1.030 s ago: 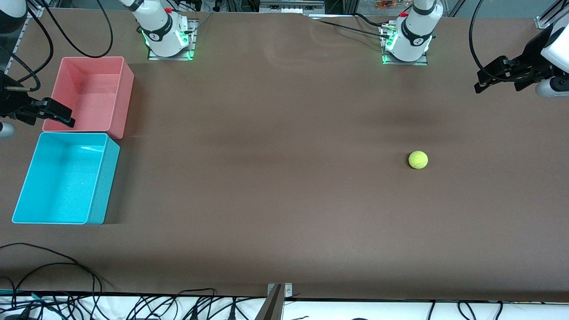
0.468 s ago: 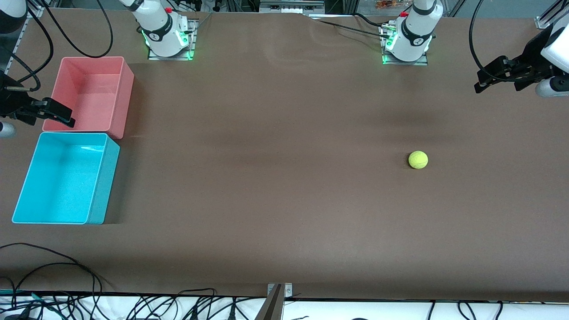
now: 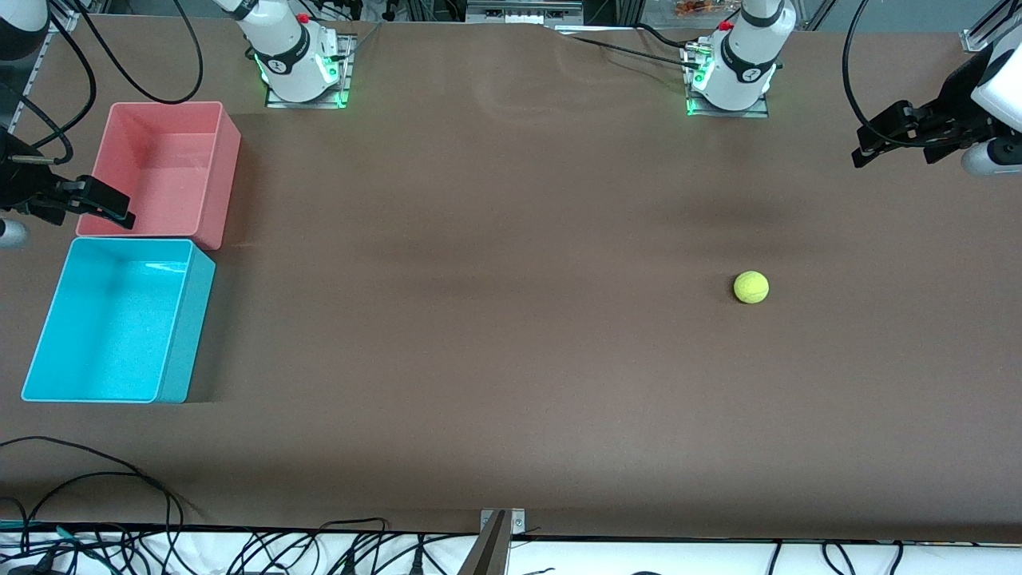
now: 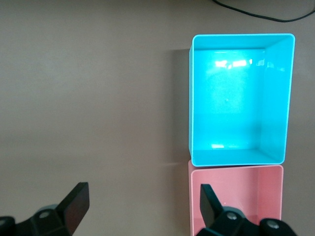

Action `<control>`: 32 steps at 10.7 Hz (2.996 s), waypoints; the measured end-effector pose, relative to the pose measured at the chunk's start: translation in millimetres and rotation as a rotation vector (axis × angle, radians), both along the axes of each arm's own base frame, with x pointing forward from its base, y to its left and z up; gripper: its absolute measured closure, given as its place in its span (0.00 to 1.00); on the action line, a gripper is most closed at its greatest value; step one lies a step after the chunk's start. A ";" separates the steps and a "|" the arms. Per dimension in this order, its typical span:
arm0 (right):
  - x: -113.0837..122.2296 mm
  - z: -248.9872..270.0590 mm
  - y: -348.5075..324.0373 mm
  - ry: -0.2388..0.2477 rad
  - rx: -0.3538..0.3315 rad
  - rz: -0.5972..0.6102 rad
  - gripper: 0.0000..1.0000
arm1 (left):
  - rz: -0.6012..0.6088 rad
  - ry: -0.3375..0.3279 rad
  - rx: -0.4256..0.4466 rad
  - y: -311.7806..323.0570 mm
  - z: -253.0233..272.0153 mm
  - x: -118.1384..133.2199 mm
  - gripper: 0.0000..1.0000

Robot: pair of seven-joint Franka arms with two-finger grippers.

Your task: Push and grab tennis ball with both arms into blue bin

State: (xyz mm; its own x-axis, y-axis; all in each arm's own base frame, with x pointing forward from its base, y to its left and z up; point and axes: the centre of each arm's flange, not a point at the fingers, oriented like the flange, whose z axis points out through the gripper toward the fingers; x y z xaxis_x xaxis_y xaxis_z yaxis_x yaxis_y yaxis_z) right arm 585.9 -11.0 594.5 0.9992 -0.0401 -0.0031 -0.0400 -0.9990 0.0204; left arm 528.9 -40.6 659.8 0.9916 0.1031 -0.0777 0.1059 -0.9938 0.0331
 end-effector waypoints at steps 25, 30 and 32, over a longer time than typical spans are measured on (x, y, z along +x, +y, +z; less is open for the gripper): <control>0.3 0.2 40.2 -0.002 0.003 0.063 0.00 | 0.028 -0.020 -0.002 12.7 -25.5 17.6 0.00; 0.4 0.2 39.4 -0.002 0.003 0.061 0.00 | 0.030 0.011 0.000 13.2 -45.2 18.6 0.00; 0.4 0.3 39.9 -0.002 0.006 0.061 0.00 | 0.035 0.017 0.000 16.0 -52.0 19.8 0.00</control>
State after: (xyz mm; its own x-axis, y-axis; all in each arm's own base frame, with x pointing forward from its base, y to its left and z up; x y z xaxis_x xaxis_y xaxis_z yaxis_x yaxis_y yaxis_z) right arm 586.3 28.8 594.8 0.9998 0.0212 -0.0013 0.0212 -0.9997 0.0140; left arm 548.7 -24.6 607.8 0.9859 0.1382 -0.0944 0.1416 -0.9894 0.0309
